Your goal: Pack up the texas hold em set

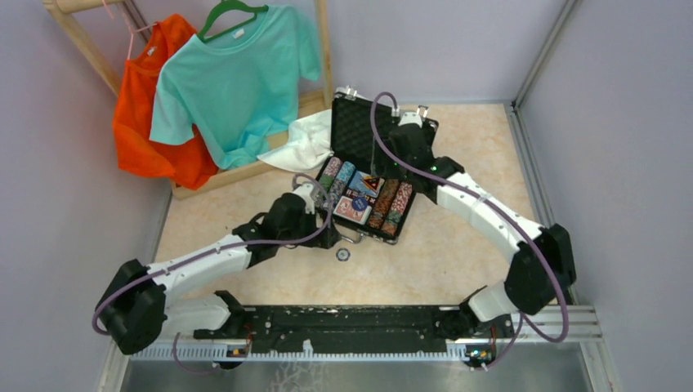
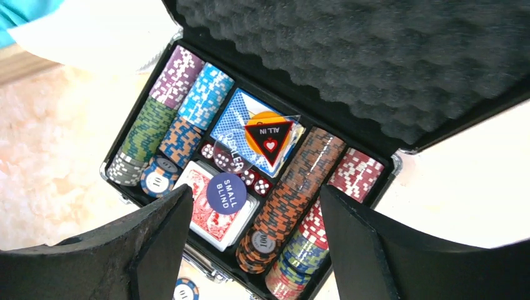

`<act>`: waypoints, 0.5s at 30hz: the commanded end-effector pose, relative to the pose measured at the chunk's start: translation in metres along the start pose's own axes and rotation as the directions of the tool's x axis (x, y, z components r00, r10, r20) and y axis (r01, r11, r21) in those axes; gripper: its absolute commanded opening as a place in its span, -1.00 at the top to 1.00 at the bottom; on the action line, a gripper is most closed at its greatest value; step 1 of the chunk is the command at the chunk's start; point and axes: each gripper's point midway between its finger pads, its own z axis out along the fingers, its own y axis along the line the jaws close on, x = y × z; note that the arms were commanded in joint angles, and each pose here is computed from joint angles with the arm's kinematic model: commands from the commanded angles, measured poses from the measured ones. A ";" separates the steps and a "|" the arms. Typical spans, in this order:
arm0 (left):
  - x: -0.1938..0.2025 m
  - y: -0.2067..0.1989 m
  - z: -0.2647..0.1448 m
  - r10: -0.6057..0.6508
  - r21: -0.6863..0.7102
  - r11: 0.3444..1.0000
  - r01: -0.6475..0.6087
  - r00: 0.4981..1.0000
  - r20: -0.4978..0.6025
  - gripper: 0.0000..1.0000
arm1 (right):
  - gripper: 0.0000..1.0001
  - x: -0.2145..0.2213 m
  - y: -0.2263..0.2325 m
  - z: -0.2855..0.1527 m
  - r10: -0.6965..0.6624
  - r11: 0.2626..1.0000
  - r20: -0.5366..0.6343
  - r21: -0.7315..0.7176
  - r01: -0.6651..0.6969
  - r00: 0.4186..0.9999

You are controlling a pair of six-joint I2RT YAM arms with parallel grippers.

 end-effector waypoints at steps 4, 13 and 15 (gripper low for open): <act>0.022 -0.038 0.026 0.094 0.016 0.995 -0.093 0.992 -0.081 -0.83 | -0.46 0.012 -0.045 -0.011 0.065 0.997 0.031 0.025 -0.066 0.997; 0.037 -0.023 0.038 0.137 -0.123 0.981 -0.151 0.984 -0.113 -0.86 | -0.40 0.023 -0.061 -0.019 0.065 0.998 0.038 0.018 -0.065 0.997; 0.038 -0.023 0.041 0.154 -0.139 0.975 -0.171 0.980 -0.127 -0.83 | -0.40 0.025 -0.061 -0.018 0.062 0.998 0.033 0.019 -0.063 0.997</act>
